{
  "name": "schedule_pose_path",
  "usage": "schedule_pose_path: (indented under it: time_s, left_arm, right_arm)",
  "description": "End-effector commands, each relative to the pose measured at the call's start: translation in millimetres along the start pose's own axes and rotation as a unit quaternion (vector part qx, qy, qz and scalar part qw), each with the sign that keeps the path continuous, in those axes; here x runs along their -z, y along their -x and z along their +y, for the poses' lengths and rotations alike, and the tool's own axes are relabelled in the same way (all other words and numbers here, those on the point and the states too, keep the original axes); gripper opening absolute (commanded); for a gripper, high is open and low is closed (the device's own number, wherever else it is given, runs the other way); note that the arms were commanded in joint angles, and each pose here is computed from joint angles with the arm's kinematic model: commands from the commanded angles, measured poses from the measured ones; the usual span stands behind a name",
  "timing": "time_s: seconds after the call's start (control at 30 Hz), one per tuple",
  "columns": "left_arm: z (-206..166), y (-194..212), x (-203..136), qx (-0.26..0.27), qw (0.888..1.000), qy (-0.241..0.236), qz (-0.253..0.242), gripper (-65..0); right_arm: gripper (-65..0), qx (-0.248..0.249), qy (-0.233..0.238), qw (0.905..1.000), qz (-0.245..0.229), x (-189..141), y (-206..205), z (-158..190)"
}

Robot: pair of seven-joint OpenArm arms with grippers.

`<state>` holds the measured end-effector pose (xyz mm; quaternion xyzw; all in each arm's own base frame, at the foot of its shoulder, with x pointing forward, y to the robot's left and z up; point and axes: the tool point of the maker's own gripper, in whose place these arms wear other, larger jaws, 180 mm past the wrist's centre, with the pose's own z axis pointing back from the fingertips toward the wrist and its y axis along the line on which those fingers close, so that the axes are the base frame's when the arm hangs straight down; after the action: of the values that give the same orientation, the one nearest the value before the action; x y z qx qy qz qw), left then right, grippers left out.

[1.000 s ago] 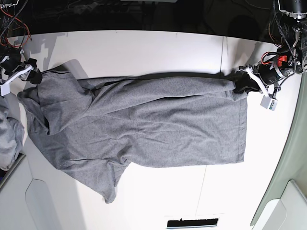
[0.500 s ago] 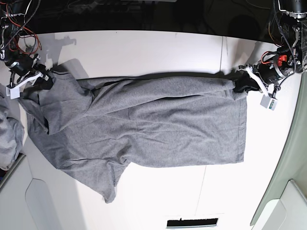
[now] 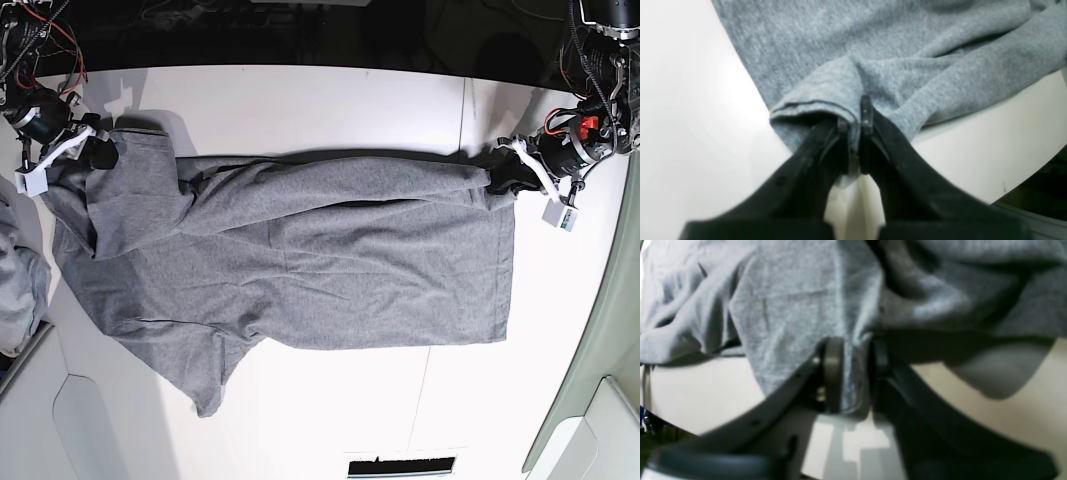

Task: Layout the t-shirt on the table in an organized manner, then fold the t-shirt properly
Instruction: 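Grasp the shirt's side edge with both grippers and fold it inward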

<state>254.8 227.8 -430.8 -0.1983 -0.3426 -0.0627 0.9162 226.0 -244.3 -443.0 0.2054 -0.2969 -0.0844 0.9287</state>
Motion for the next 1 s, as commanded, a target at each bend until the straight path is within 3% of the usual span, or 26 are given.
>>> schedule_pose_path:
  time_s: [0.0,0.23,0.3,0.4,0.7,0.97]
  left_arm:
    - [1.4,-16.9,-4.2,0.008,1.0,0.003,-0.024,-65.0]
    - [1.5,-16.5,-4.2,0.008,1.0,0.003,-0.023,-65.0]
    - [1.5,-16.9,-4.2,0.008,1.0,0.003,-0.024,-65.0]
    - [1.4,-16.7,-4.2,0.008,1.0,0.003,-0.024,-65.0]
    - [1.4,-16.9,-4.2,0.008,1.0,0.003,-0.024,-65.0]
    - [1.7,-17.3,-4.3,0.009,1.0,0.003,-0.024,-65.0]
  right_arm:
    - [-48.3,-0.01,0.0,0.9998,-0.015,-5.0,-11.5,-1.2]
    - [-48.7,-0.005,0.005,1.0,-0.003,-8.1,3.1,-5.2]
    - [-53.2,-0.002,0.004,1.0,-0.006,-8.8,4.7,-5.4]
    - [-65.0,-0.002,0.005,0.9999,-0.015,-9.1,2.1,-5.6]
    - [-65.0,-0.005,0.006,0.9998,-0.017,-9.2,1.1,-6.2]
    - [-65.0,-0.021,-0.043,0.9971,-0.059,-16.8,-25.1,22.0]
